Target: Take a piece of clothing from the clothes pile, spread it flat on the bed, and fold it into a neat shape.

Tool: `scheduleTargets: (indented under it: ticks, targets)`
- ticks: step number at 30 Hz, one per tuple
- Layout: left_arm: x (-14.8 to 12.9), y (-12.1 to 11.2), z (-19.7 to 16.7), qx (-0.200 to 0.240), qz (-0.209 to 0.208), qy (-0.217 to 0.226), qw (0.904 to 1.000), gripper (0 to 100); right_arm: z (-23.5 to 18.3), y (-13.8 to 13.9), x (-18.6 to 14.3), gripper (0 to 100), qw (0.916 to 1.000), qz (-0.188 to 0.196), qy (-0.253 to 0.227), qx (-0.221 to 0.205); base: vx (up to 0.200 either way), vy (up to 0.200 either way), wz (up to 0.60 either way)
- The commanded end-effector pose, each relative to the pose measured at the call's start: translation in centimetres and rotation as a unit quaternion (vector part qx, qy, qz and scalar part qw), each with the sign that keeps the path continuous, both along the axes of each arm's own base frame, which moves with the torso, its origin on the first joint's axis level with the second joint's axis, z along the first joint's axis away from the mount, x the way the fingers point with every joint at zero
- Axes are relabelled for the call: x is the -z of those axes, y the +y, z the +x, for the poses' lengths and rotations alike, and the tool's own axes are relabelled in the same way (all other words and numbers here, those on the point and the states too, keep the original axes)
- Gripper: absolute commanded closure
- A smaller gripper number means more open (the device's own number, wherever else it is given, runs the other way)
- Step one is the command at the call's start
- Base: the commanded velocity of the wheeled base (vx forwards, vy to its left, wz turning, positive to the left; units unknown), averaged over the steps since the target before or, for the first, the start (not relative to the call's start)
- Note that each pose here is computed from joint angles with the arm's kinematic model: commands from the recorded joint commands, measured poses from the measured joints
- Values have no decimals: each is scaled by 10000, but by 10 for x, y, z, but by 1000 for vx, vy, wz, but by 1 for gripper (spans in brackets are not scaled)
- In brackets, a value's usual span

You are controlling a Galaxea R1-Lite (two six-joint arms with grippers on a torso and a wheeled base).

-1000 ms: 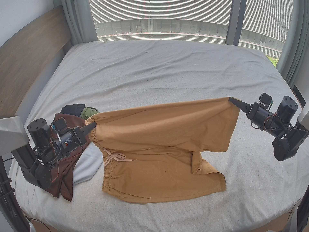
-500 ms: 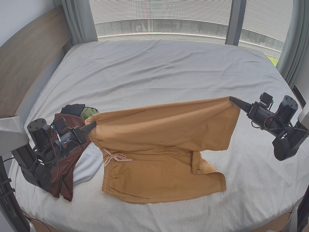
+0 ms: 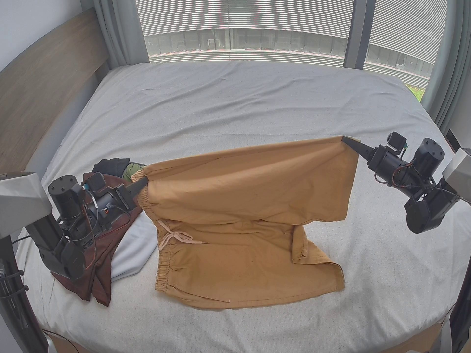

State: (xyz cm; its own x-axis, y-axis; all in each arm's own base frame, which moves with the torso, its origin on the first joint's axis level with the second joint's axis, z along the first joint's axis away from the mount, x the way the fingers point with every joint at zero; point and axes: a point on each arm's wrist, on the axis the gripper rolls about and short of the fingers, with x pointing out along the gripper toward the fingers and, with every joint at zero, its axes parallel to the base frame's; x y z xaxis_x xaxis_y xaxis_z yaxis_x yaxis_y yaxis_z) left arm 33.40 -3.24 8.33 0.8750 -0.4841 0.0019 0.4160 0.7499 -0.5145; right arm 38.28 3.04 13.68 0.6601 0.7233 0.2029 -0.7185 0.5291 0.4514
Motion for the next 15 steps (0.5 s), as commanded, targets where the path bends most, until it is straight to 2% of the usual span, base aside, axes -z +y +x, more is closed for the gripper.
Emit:
scheduleTargets:
  ticks: [1, 15]
  targets:
    - [18, -2, 24, -256, 0, 19, 9997, 100, 23, -1, 28, 100, 9998, -5, 194, 24, 0, 0, 0]
    - [39, -10, 58, -432, -30, -96, 9990, 100, 70, -1, 58, 100, 9998, 127, 43, 129, 0, 0, 0]
